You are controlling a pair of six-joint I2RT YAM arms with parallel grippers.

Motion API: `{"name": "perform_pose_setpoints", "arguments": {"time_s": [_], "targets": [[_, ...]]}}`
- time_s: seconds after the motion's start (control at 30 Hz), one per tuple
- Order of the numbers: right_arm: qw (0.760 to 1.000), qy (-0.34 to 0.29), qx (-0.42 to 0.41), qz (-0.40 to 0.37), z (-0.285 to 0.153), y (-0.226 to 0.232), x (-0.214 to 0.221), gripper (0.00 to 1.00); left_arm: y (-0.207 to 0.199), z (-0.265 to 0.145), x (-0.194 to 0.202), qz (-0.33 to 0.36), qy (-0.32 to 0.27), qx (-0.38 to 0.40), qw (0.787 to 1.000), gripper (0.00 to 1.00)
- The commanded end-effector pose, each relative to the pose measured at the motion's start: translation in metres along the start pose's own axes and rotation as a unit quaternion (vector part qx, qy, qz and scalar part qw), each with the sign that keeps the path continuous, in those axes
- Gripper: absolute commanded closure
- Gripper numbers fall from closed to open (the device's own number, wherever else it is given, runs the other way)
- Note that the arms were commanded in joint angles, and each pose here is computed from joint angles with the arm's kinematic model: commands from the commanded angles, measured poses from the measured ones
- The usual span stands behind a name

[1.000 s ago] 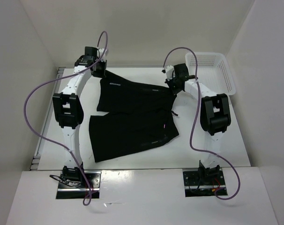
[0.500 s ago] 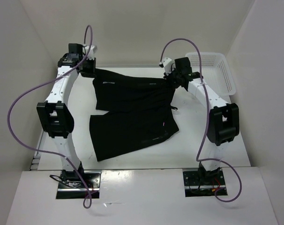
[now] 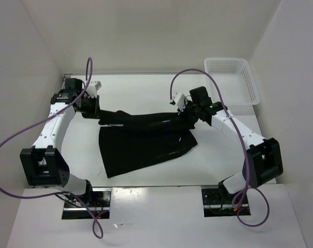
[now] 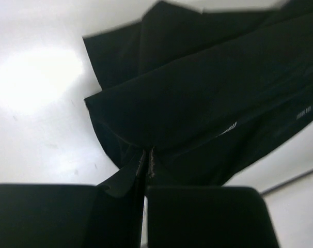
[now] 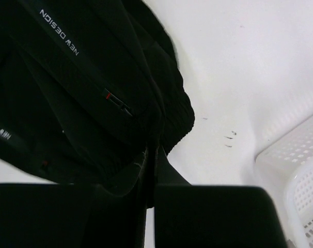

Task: Fold and stack the shorts
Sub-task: Fold the shorts

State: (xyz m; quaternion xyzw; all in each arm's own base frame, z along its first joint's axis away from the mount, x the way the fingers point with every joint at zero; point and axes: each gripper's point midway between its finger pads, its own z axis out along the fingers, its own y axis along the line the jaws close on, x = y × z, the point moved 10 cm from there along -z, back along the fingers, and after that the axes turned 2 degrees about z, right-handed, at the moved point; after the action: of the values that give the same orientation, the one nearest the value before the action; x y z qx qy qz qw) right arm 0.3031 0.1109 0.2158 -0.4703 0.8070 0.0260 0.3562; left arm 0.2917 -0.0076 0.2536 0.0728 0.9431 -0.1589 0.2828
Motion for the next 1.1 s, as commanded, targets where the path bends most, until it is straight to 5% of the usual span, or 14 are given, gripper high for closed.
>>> {"name": "perform_pose_setpoints", "arguments": {"time_s": [0.0, 0.23, 0.33, 0.37, 0.43, 0.53, 0.8, 1.07], "targets": [[0.999, -0.017, 0.003, -0.050, -0.030, 0.010, 0.001, 1.00, -0.011, -0.022, 0.028, 0.003, 0.007, -0.011, 1.000, 1.00], [0.984, 0.005, -0.080, -0.158, -0.027, 0.076, 0.041, 0.92, -0.027, -0.015, 0.101, -0.019, 0.157, 0.001, 0.987, 0.98], [0.981, 0.008, -0.087, -0.174, -0.027, 0.082, 0.049, 0.74, -0.032, -0.008, 0.124, -0.006, 0.213, -0.010, 0.977, 0.92], [0.979, 0.016, -0.094, -0.180, -0.028, 0.083, 0.051, 0.61, -0.032, -0.007, 0.128, -0.002, 0.222, -0.017, 0.975, 0.86], [0.976, 0.020, -0.106, -0.190, -0.031, 0.085, 0.054, 0.53, -0.034, -0.007, 0.138, 0.001, 0.250, -0.018, 0.968, 0.66], [0.980, 0.002, -0.105, -0.170, -0.046, 0.082, 0.042, 0.41, -0.037, -0.011, 0.139, 0.007, 0.247, -0.017, 0.969, 0.62], [0.980, -0.085, -0.114, -0.143, -0.051, 0.076, -0.005, 0.37, -0.031, 0.001, 0.123, -0.014, 0.234, 0.002, 0.972, 0.60], [0.976, -0.012, -0.116, -0.184, -0.007, 0.084, 0.010, 0.35, -0.019, 0.033, 0.132, -0.018, 0.293, -0.020, 0.956, 0.53]]}}
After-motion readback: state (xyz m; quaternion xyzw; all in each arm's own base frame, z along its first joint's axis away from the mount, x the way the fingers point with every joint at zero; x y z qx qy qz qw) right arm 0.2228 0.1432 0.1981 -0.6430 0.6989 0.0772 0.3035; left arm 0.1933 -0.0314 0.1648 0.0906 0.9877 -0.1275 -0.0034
